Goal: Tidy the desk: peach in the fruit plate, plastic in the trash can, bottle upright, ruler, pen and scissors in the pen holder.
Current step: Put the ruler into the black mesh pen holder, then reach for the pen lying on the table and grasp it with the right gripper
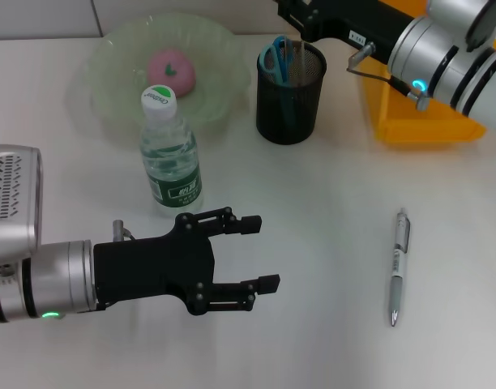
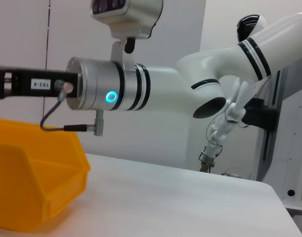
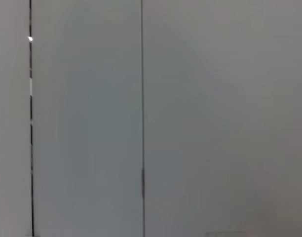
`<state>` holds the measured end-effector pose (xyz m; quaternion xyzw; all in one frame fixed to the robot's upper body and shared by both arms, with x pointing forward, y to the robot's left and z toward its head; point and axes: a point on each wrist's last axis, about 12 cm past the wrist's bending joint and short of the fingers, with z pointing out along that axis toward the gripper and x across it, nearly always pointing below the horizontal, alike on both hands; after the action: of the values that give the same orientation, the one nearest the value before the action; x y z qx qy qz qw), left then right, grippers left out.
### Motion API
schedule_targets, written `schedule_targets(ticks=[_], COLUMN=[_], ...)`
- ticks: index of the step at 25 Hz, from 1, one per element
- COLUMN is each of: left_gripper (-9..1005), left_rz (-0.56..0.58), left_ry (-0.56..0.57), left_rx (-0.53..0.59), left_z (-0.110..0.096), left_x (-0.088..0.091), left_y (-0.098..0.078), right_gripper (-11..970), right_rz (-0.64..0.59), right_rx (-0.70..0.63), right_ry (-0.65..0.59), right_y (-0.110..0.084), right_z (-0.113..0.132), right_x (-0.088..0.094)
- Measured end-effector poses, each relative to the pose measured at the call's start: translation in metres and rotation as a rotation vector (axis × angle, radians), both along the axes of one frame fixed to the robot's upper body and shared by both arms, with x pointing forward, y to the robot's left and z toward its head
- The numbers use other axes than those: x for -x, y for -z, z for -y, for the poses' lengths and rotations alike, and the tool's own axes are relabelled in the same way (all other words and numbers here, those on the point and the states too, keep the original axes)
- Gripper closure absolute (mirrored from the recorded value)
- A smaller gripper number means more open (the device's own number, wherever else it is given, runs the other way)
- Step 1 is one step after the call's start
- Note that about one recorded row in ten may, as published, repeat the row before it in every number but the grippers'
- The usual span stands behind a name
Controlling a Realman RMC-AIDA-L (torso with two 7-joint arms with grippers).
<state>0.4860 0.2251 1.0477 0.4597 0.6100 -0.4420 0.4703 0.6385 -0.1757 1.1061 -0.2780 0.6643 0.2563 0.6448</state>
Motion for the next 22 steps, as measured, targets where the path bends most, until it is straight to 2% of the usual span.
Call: schedule_targets(ticks=[10,17,22], left_gripper=[199,199,199], left_rz=[0.002,0.002,0.0], left_ry=[-0.003,-0.004,-0.006], left_rx=[0.002,0.002,0.002], left_z=[0.0,0.0,-0.001], left_x=[0.0,0.0,0.0], left_y=[0.0,0.0,0.0], right_gripper=[578,509,443], right_rz=[-0.014,-0.014,0.009], right_rx=[0.014,0.001,-0.058], right_ry=[0.005,0.001,-0.028], right_y=[0.004,0.008,0.004], right_z=[0.002,0.006,0.012], right_x=[0.002,0.007,0.015])
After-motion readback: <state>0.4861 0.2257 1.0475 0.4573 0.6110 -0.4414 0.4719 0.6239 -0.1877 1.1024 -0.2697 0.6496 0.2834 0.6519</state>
